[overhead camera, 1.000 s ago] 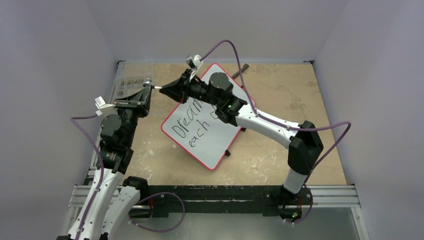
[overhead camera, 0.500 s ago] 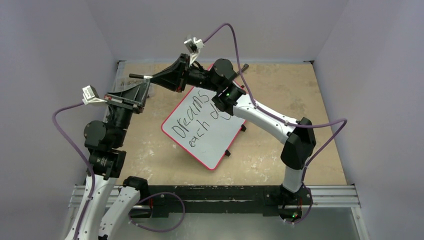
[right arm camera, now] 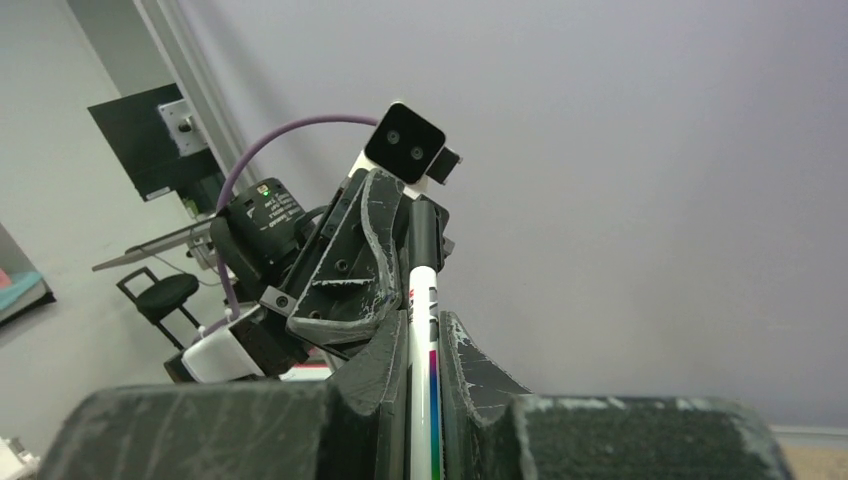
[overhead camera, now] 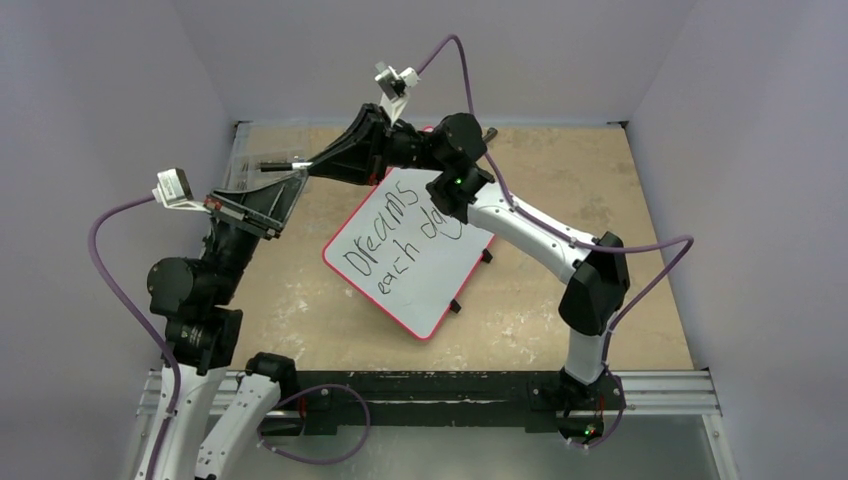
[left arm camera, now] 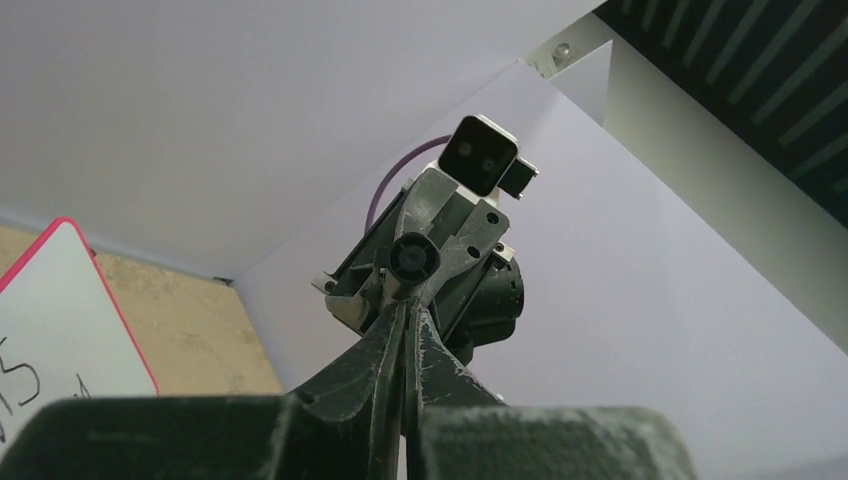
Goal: Write a sentence on the whiteboard
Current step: Insert the whiteboard marker without the cap into the pen cap, then pass from the right arm to the left
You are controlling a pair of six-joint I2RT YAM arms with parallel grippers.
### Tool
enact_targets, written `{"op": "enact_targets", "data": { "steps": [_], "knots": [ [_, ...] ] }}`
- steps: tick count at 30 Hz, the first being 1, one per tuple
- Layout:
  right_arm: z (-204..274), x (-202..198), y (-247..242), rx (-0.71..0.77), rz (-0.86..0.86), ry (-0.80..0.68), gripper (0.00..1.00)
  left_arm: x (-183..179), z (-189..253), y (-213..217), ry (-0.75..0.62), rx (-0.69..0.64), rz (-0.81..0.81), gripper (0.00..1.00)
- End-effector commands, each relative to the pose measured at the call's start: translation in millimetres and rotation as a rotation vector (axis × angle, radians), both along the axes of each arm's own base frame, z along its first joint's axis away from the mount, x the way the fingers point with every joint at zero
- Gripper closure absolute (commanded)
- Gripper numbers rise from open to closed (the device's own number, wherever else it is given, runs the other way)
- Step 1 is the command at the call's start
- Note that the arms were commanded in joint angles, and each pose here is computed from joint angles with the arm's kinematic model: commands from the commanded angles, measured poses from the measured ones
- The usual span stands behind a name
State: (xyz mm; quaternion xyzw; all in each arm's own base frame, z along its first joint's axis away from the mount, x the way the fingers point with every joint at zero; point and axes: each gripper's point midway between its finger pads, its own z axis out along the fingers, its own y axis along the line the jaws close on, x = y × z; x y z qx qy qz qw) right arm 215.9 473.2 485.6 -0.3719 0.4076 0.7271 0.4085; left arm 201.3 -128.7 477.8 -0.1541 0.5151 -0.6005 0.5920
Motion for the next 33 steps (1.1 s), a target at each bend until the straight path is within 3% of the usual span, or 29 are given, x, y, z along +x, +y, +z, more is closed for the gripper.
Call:
{"op": "enact_targets", "data": {
  "steps": [1,4,10,14,28,33],
  "knots": [
    [-37,-32,23,-0.105,0.084,0.087,1.00,-40,-15,-42,-0.023,0.167,-0.276,0.99],
    [-33,-26,20,-0.105,0.022,0.093,1.00,-39,-16,-39,-0.014,0.183,-0.250,0.86],
    [-22,-14,3,-0.092,-0.115,0.102,1.00,-38,-26,-34,0.010,0.218,-0.207,0.46],
    [-19,-7,-12,-0.078,-0.207,0.117,1.00,-38,-26,-33,0.004,0.229,-0.196,0.33],
    [-15,-3,-69,-0.051,-0.468,0.099,1.00,-15,-31,-30,0.027,0.087,-0.164,0.43],
    [-19,0,-74,-0.054,-0.498,0.110,1.00,-12,-28,-37,-0.022,0.061,-0.193,0.53]
  ]
}}
